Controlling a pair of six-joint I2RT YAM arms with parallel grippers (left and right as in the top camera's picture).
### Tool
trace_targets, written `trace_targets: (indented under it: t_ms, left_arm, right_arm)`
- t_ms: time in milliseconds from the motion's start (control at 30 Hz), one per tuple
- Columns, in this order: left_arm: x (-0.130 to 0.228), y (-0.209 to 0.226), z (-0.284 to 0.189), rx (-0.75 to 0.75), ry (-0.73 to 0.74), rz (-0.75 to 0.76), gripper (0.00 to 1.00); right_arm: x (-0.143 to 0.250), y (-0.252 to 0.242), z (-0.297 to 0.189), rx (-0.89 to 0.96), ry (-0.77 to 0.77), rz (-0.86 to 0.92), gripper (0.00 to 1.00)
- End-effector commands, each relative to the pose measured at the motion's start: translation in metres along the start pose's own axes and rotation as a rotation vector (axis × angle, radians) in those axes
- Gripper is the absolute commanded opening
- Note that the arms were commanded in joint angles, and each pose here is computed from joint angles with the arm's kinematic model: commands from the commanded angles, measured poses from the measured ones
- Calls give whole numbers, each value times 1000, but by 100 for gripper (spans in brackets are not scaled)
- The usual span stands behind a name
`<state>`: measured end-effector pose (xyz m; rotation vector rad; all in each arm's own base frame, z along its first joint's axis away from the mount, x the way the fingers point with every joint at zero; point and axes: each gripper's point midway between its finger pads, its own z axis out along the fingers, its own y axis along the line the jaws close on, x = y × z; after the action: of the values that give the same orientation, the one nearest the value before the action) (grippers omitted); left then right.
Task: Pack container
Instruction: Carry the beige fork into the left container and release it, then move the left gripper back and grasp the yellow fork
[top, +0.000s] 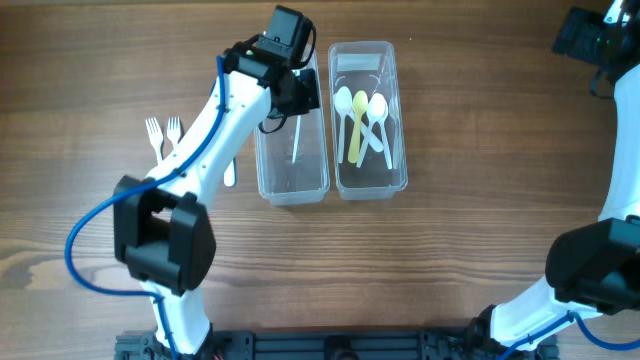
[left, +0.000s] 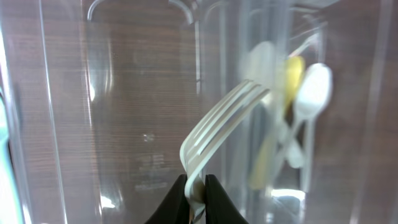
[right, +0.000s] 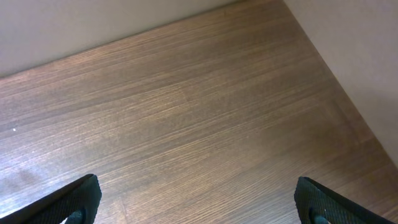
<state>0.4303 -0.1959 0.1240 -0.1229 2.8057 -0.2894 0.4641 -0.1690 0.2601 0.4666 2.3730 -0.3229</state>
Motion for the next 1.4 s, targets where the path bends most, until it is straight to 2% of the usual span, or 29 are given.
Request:
trace_targets:
  t_ms: [0, 200, 433, 667, 767, 967, 1367]
  left_arm:
    - [-1, 14, 19, -55, 21, -31, 36]
    - [-16, 33, 8, -61, -9, -78, 37]
    - [-44, 85, -39, -75, -96, -177, 45]
    - [-35, 149, -62, -150, -40, -218, 47]
    - [-29, 159, -57, -165, -11, -226, 44]
    - [-14, 180, -34, -251, 25, -116, 39]
    - [12, 193, 13, -256, 47, -81, 40]
  right_arm:
    - [2, -1, 5, 16, 7, -10, 100]
    - [2, -1, 5, 16, 7, -10, 100]
    - [2, -1, 5, 16, 7, -10, 100]
    - [2, -1, 5, 16, 7, -10, 100]
    - [2, -1, 5, 16, 7, -10, 100]
    - [2, -1, 5, 16, 7, -10, 100]
    - [2, -1, 5, 16, 7, -10, 100]
